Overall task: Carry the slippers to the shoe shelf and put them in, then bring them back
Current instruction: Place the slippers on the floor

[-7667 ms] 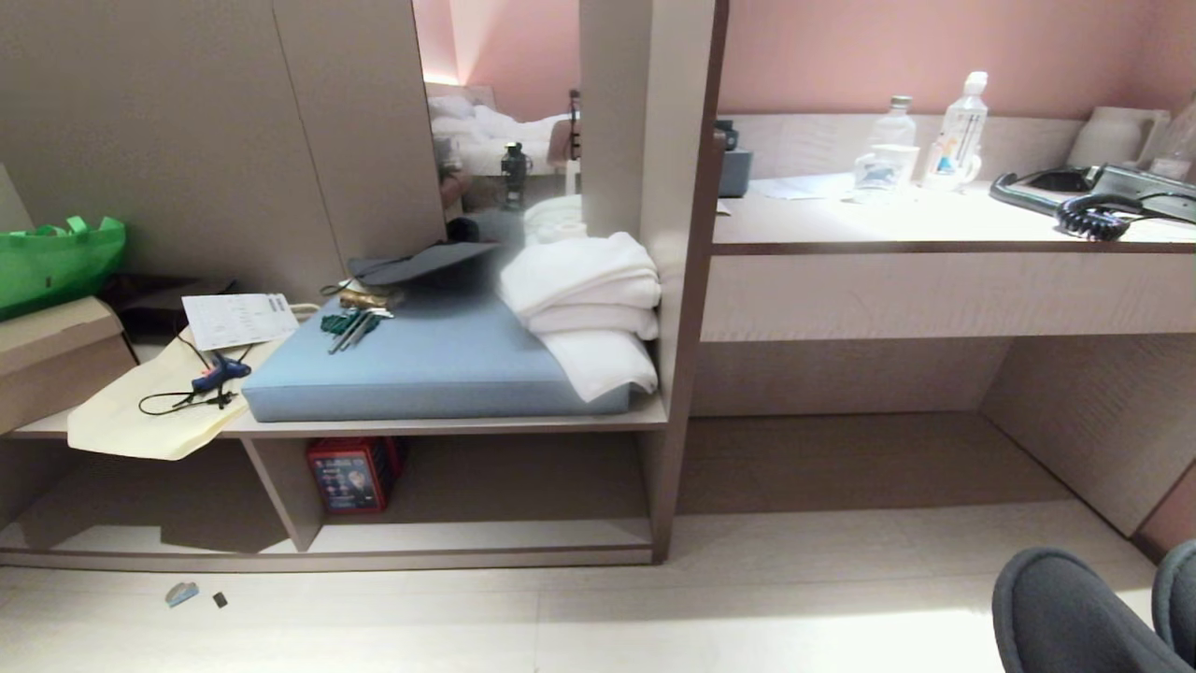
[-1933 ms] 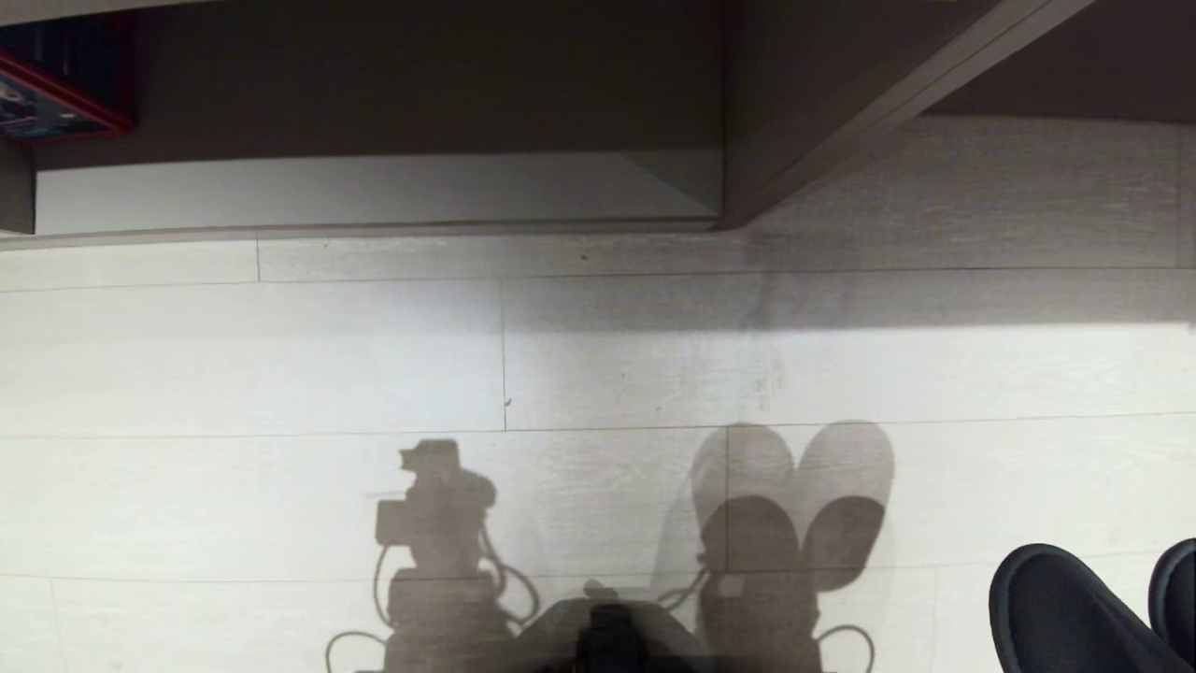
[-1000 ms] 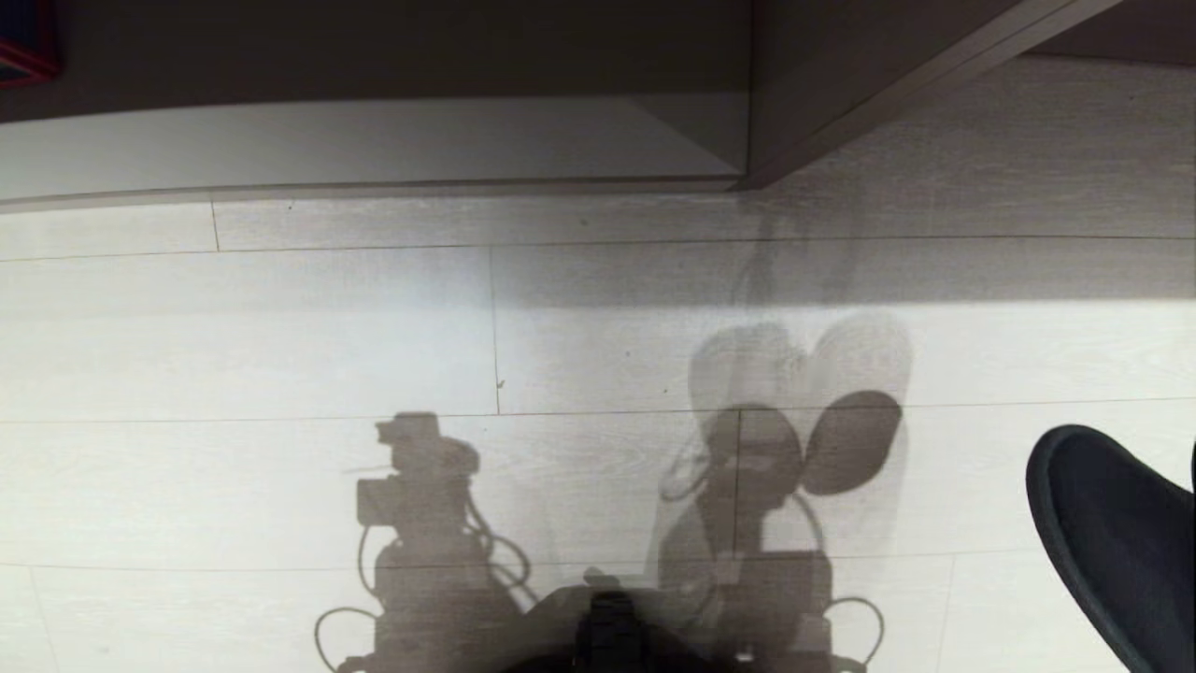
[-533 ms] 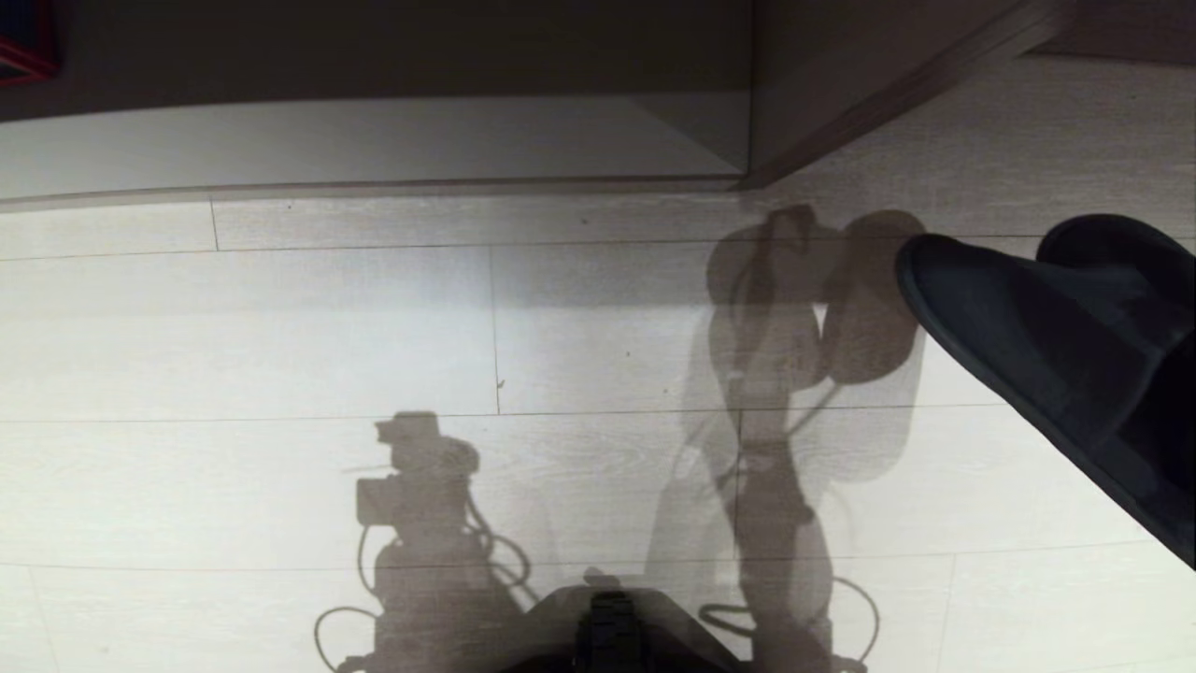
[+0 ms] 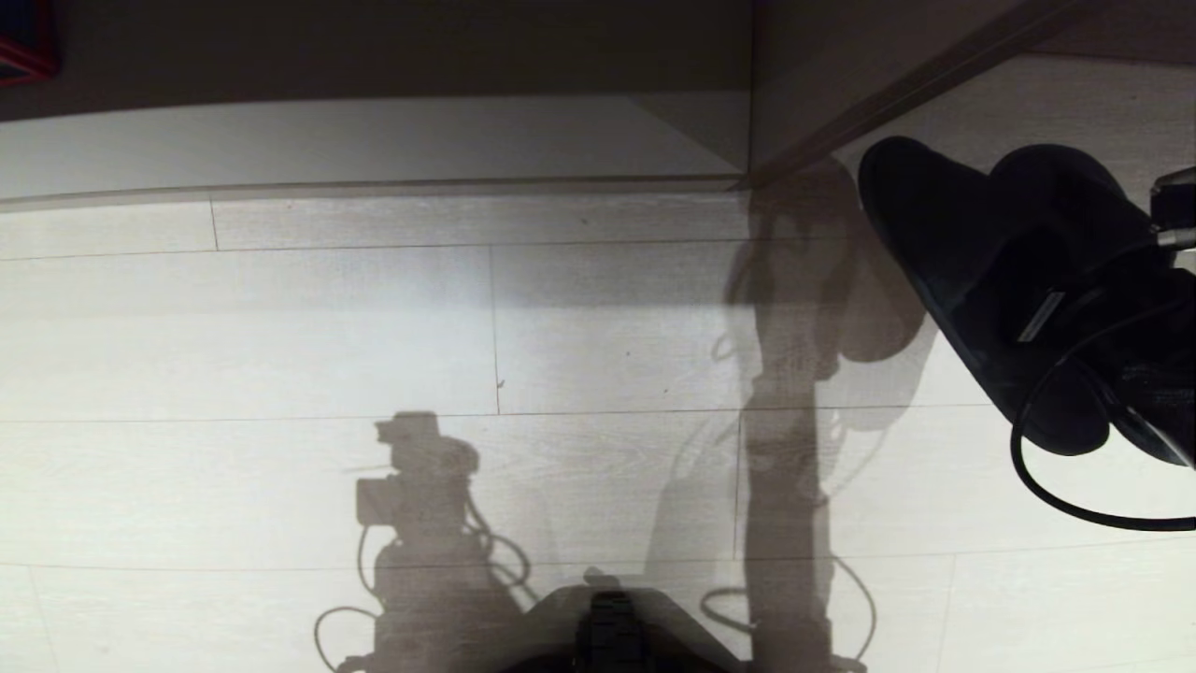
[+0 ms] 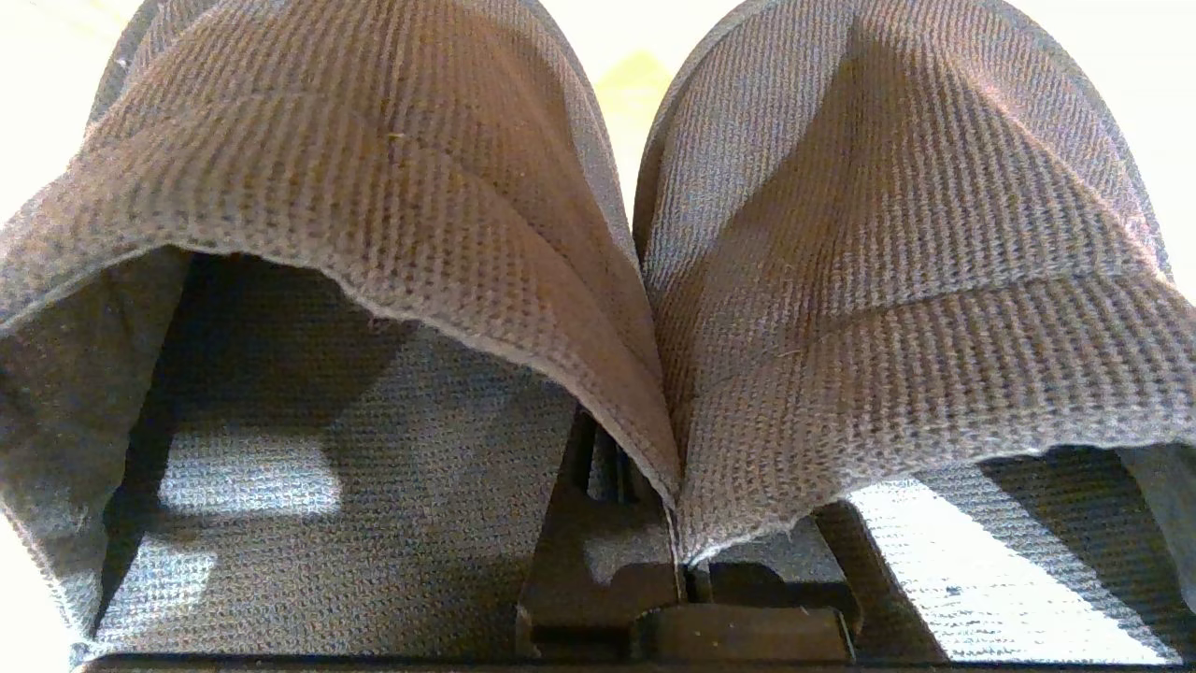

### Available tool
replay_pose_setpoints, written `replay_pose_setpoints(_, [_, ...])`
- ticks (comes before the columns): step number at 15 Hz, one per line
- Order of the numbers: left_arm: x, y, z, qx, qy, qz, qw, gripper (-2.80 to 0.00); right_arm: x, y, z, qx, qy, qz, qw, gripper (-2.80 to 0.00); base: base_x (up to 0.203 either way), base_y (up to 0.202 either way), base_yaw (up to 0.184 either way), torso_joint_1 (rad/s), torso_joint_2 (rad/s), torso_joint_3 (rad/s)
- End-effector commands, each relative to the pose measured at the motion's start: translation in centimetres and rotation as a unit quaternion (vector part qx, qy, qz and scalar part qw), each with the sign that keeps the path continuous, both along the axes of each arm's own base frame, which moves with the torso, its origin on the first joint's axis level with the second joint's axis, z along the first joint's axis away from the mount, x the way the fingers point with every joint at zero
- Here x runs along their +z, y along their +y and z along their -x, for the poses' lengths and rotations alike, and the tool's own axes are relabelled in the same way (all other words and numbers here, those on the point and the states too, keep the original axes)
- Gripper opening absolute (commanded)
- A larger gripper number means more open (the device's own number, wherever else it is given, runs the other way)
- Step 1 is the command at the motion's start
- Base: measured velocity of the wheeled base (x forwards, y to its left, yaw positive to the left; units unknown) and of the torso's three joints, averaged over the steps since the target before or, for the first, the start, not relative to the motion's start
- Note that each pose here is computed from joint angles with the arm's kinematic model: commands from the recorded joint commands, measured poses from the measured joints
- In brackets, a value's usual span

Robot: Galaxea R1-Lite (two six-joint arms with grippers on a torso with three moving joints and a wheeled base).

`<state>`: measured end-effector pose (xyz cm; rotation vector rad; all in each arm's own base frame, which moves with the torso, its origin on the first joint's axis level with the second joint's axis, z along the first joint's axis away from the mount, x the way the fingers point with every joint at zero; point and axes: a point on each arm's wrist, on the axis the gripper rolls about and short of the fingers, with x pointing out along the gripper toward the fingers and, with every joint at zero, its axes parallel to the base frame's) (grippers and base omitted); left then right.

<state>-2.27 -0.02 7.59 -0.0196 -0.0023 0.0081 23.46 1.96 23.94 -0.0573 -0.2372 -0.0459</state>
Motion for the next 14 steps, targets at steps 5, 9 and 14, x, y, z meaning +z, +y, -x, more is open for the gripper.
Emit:
replay_pose_setpoints(5, [0.0, 0.0, 0.0, 0.001, 0.0, 0.0, 1.0, -2.8, -4.8, 0.5, -3.1, 0.002, 0.03, -0.001, 1.0, -2.8, 0.0, 0.0, 0.0, 0.0, 0.0, 0.0])
replay_pose_setpoints(9, [0.0, 0.0, 0.0, 0.0, -0.001, 0.0, 1.0, -2.8, -5.7, 0.7, -4.4, 0.023, 0.006, 0.005, 1.0, -2.8, 0.0, 0.0, 0.0, 0.0, 0.0, 0.0])
replay_pose_setpoints(14, [0.0, 0.0, 0.0, 0.001, 0.0, 0.0, 1.0, -2.8, -5.1, 0.6, -5.5, 0.053, -0.03, 0.028, 0.998, -2.8, 0.0, 0.0, 0.0, 0.0, 0.0, 0.0])
